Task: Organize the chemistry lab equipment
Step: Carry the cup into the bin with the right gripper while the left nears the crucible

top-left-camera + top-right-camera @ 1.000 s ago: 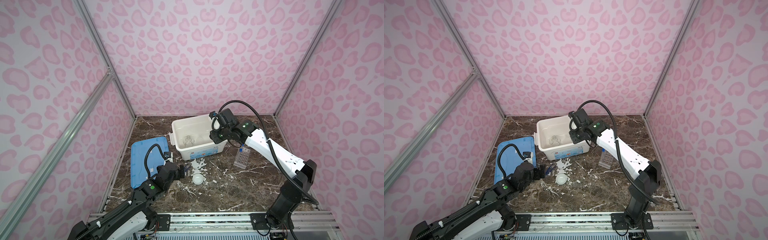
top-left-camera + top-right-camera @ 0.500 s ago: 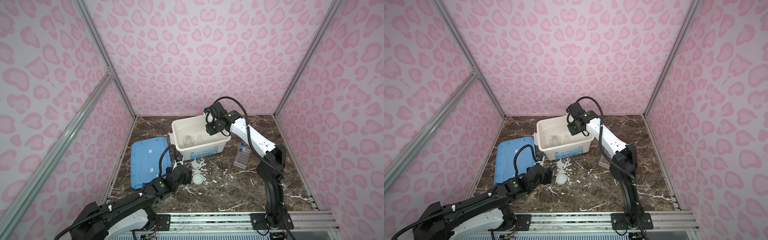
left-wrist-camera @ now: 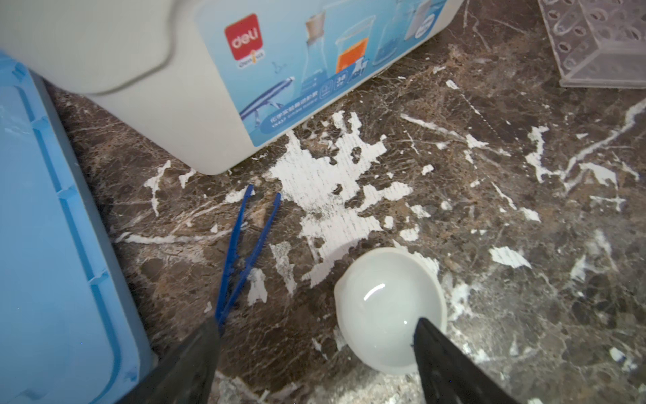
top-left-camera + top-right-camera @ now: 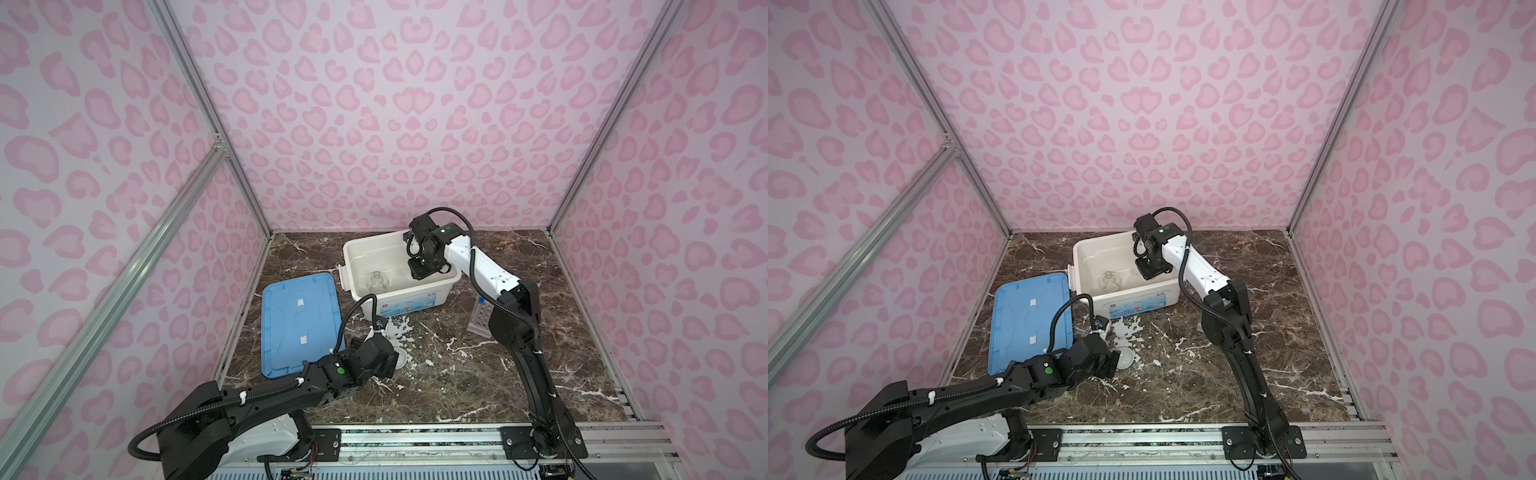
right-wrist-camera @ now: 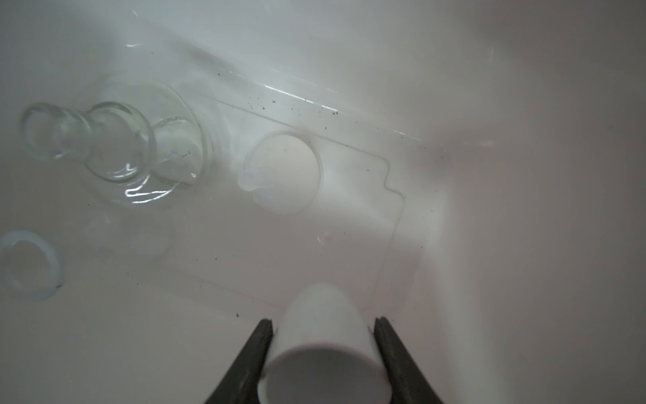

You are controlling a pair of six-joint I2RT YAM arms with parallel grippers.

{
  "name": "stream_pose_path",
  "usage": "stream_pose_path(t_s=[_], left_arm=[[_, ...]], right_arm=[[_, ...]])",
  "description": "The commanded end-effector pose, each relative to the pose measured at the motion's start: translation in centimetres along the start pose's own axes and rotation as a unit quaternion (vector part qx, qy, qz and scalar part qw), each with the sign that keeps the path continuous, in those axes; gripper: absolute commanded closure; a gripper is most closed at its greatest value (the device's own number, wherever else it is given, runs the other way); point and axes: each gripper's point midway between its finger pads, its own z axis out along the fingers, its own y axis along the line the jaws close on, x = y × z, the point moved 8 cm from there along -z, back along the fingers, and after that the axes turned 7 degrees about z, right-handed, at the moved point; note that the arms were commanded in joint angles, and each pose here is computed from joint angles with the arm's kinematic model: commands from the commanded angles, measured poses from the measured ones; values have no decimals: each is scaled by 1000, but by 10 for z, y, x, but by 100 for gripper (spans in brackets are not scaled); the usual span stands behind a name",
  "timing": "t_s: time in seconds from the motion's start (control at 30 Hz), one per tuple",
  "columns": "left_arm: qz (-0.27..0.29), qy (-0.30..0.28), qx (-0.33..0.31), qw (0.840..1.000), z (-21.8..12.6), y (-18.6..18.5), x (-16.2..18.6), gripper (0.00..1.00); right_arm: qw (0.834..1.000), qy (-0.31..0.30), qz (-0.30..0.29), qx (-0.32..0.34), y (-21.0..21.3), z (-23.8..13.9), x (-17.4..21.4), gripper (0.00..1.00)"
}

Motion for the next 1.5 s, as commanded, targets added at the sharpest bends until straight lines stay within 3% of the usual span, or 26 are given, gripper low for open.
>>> stream_pose_path(t_s=[0.0,0.33,0.97,1.47], left_arm=[[6,-8,7,1000,1,-7,-7,12],[28,6,0,1000,7,-16,-9,13],[-16,26,-40,999,5,-3,10,13],[-50,66,-41,996,17,-9,21,11]], right_arm=[[1000,27,0,-3,-3,7,5,71],[998,65,-6,-9,-2,27,12,71],[994,108,-10,1,3,49,26,71],[992,126,-10,10,0,63,34,64]])
